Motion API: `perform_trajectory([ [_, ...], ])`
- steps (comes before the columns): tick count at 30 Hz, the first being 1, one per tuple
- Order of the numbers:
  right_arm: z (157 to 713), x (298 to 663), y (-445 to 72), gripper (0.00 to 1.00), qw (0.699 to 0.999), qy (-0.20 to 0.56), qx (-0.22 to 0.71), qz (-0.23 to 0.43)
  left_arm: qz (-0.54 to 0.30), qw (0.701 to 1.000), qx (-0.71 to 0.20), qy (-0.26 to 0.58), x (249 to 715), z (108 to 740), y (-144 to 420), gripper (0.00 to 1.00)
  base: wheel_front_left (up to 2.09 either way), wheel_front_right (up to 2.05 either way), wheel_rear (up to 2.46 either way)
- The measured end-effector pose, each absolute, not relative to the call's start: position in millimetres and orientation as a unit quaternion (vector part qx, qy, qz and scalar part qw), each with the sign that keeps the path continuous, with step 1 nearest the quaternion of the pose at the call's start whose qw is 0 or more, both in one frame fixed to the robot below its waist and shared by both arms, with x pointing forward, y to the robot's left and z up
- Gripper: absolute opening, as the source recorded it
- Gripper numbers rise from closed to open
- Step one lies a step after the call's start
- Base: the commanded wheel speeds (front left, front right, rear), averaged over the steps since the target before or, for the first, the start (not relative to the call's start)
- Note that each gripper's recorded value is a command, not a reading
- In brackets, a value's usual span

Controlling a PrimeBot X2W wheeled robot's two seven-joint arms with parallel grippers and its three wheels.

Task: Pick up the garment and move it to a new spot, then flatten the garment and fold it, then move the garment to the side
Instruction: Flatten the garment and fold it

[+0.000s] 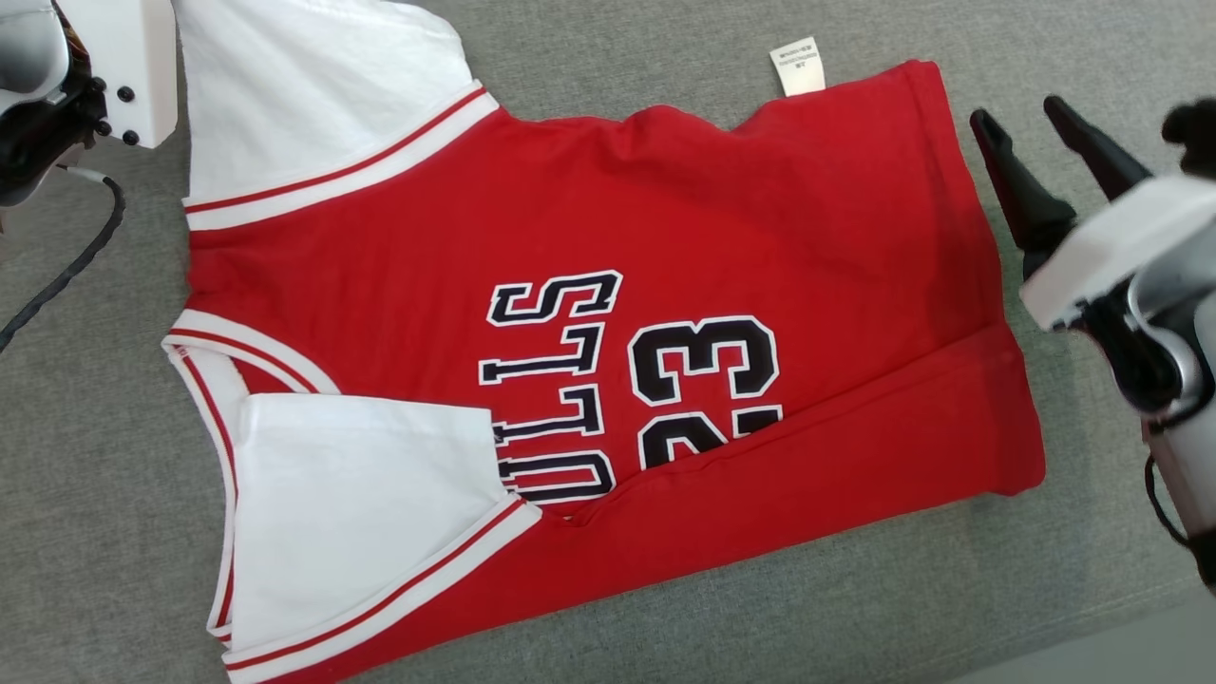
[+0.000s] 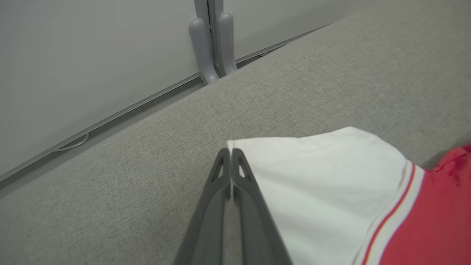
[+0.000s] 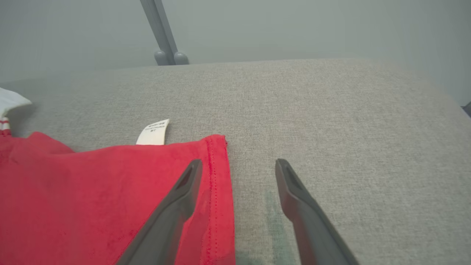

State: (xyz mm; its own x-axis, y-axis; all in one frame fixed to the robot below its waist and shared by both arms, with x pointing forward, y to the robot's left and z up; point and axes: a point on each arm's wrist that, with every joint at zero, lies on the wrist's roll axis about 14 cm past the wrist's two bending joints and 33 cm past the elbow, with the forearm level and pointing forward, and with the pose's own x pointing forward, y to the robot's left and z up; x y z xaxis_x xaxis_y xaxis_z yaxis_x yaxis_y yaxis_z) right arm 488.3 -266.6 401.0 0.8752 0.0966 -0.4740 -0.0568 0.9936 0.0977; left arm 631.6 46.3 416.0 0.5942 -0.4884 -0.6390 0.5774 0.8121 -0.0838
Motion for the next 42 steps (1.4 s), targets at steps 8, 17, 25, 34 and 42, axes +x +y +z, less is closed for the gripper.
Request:
perform_trajectory([
  [8,391.1,524.2,-266.7,1.0,0.941,0.335,-0.041,0.026,-0.303,0.892,0.082,0.327,624.3,425.5,55.1,0.0,0.0,0.0,0.0],
  [17,384.5,529.7,-251.0,1.0,0.921,0.388,-0.037,0.024,-0.302,0.889,0.089,0.331,620.0,425.5,57.4,0.0,0.0,0.0,0.0],
  [25,379.5,533.4,-243.0,0.44,0.913,0.406,-0.032,0.028,-0.302,0.888,0.091,0.335,617.6,425.0,58.6,0.0,0.0,0.0,0.0],
  [34,374.1,536.0,-243.2,0.0,0.91,0.414,-0.026,0.026,-0.297,0.888,0.092,0.339,615.4,421.2,64.7,0.0,0.0,0.0,0.0],
  [42,380.1,541.3,-247.1,0.0,0.916,0.399,-0.025,0.023,-0.292,0.898,0.091,0.318,619.6,429.4,69.6,0.0,0.0,0.0,0.0],
])
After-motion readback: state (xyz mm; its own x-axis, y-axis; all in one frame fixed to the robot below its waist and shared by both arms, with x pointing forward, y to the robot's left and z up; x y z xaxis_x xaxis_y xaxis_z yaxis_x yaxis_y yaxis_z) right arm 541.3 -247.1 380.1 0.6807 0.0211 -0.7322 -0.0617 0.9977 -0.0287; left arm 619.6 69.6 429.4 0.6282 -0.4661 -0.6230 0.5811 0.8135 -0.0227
